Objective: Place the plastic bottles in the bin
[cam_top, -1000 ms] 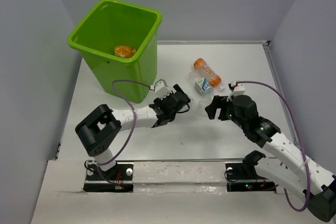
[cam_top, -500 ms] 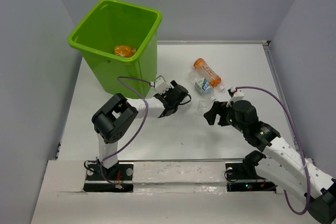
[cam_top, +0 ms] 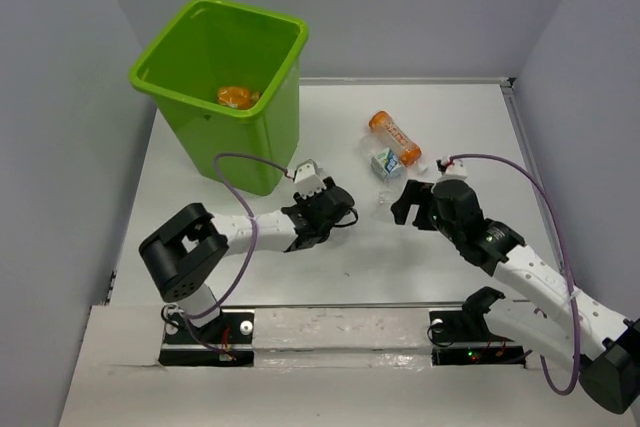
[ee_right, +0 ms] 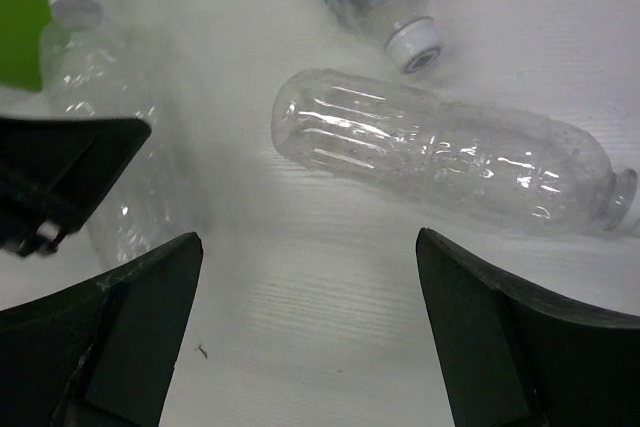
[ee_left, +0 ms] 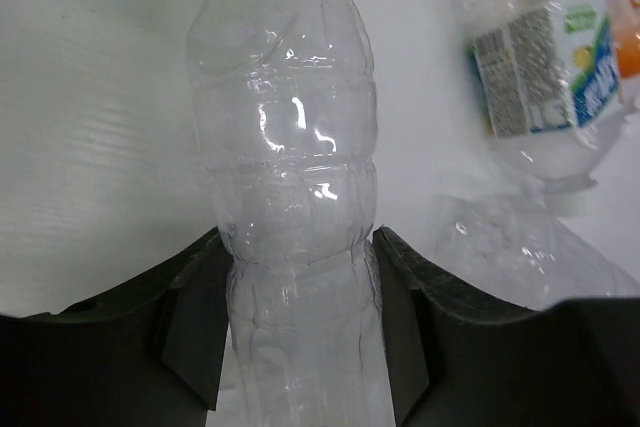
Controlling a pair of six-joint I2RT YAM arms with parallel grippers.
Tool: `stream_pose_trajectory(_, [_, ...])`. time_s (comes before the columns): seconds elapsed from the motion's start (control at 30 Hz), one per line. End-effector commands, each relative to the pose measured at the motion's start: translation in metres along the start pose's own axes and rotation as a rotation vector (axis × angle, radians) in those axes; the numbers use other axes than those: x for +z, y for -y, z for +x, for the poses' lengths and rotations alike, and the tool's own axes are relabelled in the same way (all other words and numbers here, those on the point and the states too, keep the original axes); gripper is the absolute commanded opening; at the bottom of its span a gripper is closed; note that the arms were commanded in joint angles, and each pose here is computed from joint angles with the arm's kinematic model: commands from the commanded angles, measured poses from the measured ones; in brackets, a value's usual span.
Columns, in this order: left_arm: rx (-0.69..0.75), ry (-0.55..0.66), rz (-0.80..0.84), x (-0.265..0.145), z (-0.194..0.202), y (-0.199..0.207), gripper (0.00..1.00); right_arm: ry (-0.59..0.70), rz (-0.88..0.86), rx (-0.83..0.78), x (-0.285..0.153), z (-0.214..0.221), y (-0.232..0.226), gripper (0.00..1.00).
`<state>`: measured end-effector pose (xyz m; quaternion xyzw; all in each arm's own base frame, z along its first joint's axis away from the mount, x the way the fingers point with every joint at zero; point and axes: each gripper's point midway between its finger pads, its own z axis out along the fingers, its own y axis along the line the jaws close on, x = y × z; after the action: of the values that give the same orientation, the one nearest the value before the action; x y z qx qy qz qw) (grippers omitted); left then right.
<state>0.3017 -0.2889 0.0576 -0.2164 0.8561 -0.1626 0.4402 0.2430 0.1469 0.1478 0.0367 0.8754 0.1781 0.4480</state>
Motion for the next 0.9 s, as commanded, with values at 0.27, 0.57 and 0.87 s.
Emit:
stream_pose_trajectory(0.27, [0.165,0.203,0.416,-0.154,-0.087,0.111,0.52,0.134,0.278,0.651,0.015,-0.011,0.058,0.98])
stream_pose_trajectory(0.57, [0.059,0.409,0.641,-0.267,-0.219,0.143,0.52,0.102,0.363,0.923,0.024,0.014,0.078,1.00])
stream_pose_trajectory(0.87, [-0.011,0.624,0.628,-0.336,-0.321,0.119,0.50,0.066,0.518,0.988,0.047,0.020,0.108,1.00])
